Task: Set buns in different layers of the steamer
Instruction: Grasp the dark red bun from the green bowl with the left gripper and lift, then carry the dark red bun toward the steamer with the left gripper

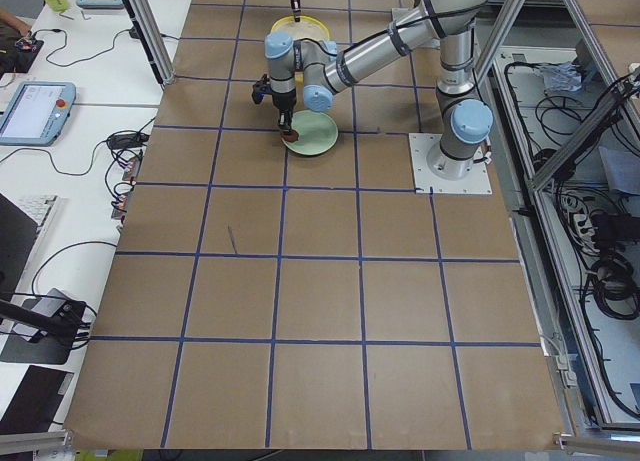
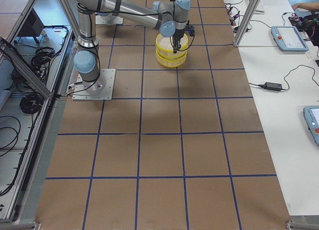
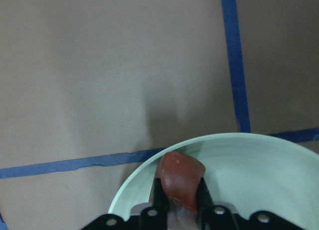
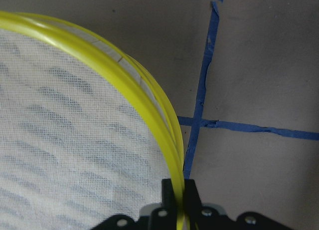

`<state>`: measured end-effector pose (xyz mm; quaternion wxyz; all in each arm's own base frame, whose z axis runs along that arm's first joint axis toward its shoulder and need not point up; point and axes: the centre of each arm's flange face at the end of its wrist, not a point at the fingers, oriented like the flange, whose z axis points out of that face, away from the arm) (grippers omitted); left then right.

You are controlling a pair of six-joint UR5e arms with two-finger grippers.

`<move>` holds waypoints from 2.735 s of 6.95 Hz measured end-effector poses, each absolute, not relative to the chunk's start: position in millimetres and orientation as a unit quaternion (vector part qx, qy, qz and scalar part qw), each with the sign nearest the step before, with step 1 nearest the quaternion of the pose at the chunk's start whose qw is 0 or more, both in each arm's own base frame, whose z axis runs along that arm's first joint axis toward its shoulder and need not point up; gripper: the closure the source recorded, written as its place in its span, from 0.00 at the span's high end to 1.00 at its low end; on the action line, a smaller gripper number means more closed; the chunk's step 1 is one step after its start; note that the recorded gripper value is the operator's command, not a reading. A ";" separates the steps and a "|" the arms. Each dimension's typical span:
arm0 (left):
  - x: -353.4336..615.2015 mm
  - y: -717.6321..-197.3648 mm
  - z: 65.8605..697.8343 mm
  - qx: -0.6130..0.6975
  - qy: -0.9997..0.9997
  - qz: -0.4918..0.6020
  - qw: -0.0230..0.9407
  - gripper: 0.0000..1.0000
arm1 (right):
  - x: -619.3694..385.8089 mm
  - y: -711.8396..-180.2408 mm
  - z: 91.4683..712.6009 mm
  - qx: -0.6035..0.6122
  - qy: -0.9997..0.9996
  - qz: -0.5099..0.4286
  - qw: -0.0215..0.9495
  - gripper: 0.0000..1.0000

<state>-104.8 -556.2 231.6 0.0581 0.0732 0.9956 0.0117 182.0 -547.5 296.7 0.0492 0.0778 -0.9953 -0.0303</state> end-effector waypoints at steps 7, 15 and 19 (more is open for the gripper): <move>-232.7 -542.0 374.6 -0.045 0.998 -0.017 -0.044 0.03 | 163.0 -548.1 283.7 0.079 -0.995 -0.048 0.047 0.03; -262.2 -533.1 378.6 -0.064 0.996 -0.016 -0.065 0.03 | 160.6 -549.9 280.6 0.064 -0.996 -0.050 0.041 0.15; -262.3 -531.8 377.5 -0.058 0.996 -0.015 -0.063 0.03 | 162.9 -548.6 281.5 0.059 -0.996 -0.049 0.041 0.16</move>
